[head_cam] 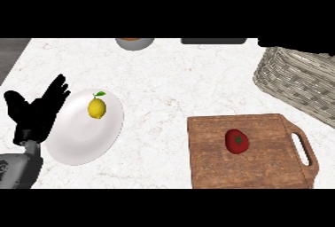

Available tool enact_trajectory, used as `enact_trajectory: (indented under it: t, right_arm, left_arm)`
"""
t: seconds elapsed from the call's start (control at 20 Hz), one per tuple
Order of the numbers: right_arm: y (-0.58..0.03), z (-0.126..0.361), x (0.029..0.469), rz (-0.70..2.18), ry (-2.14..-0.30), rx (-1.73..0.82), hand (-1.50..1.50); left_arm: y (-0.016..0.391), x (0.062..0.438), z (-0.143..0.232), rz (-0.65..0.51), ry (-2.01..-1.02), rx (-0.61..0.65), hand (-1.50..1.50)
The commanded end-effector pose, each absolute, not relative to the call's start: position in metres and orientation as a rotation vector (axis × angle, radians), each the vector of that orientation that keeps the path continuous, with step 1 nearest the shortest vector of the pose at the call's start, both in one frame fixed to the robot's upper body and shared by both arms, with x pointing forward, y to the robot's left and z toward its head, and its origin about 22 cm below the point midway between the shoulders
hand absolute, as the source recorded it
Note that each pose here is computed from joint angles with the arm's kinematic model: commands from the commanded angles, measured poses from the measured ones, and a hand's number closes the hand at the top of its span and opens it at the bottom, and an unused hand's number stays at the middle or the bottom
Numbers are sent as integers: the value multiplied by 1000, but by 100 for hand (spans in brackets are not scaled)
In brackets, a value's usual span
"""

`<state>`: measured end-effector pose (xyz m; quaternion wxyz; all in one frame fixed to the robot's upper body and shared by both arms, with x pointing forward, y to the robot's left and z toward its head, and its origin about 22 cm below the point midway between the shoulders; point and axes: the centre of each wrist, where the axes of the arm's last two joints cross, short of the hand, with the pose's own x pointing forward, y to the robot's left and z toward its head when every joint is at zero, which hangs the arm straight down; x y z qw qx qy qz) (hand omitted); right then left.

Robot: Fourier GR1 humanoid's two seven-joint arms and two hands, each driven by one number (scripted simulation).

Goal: Pick the tomato from the cutting board and place it in the basket

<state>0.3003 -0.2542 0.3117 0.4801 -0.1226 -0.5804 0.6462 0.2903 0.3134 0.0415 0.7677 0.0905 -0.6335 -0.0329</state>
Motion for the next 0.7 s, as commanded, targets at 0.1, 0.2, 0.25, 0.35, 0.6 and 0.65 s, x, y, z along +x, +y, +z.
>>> enact_trajectory:
  t: [0.1, 0.2, 0.25, 0.35, 0.6, 0.65]
  right_arm:
    - [-302, 306, 293, 1544, -1413, -136, -150]
    - [-317, 294, 283, 1504, -1446, -130, -150]
    - [-331, 305, 297, 1438, -1517, -142, -150]
    - [-327, 279, 287, 1404, -1519, -119, -150]
    - [-338, 235, 291, 1420, -1504, -92, -150]
    - [-328, 214, 279, 1401, -1518, -78, -150]
  left_arm:
    - [320, 282, 32, -67, -1391, 214, 0]
    - [323, 286, 41, -78, -1379, 209, 0]
    - [314, 301, 42, -69, -1396, 210, 0]
    - [316, 297, 44, -58, -1391, 186, 0]
    - [307, 289, 34, -73, -1370, 182, 0]
    - [319, 286, 34, -80, -1387, 207, 0]
